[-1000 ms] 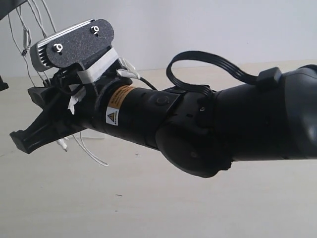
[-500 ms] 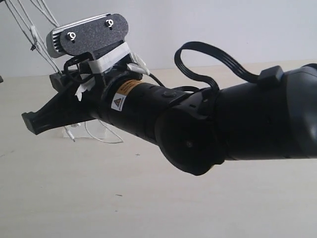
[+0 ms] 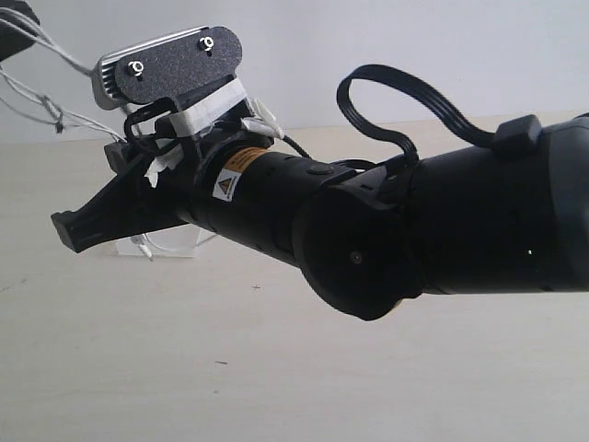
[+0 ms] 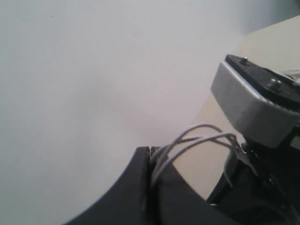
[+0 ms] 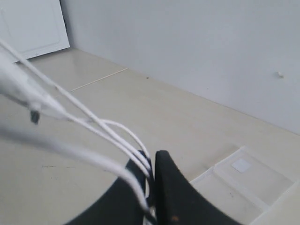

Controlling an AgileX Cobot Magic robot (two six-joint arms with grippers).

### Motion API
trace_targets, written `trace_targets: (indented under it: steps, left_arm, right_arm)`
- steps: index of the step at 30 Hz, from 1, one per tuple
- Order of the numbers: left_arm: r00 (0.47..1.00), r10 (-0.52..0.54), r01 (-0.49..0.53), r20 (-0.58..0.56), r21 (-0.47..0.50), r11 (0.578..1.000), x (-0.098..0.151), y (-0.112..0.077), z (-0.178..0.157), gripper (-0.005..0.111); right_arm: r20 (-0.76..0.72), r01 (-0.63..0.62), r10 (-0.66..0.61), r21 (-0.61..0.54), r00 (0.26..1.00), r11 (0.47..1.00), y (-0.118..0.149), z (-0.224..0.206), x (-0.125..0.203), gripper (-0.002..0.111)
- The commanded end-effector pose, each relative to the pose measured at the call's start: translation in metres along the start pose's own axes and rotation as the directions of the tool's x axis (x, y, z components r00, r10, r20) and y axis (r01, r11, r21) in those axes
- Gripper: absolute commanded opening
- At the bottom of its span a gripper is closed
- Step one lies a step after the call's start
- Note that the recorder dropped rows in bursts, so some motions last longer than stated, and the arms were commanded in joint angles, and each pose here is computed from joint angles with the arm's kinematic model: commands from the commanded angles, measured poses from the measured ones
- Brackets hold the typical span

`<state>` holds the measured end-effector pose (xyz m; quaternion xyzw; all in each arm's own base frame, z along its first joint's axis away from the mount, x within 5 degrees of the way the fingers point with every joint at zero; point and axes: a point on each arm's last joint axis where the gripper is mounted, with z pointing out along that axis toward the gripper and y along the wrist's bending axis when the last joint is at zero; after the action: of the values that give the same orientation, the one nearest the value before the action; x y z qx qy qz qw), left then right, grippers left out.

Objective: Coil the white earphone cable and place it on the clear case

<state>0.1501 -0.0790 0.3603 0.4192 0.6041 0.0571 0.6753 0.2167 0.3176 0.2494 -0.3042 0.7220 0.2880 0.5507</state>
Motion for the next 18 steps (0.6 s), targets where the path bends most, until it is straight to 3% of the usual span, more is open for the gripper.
trace_targets:
  steps: [1,5,18]
  left_arm:
    - [0.998,-0.065,0.066,0.017,-0.046,0.997,-0.0012,0.0036,-0.0067,0.0]
    - [0.985,-0.171,0.172,0.028,-0.047,0.984,-0.0021,0.0042,-0.0085,0.0]
    - [0.962,-0.273,0.274,0.018,-0.074,0.959,0.0049,0.0023,-0.0076,0.0]
  right_arm:
    - [0.009,0.003,-0.003,0.003,1.0,1.0,0.0002,-0.0011,-0.0038,0.0]
    - [0.009,0.004,-0.004,0.004,1.0,1.0,0.0001,-0.0011,-0.0038,0.0]
    - [0.008,0.013,-0.013,0.012,1.0,1.0,-0.0006,-0.0033,-0.0063,0.0]
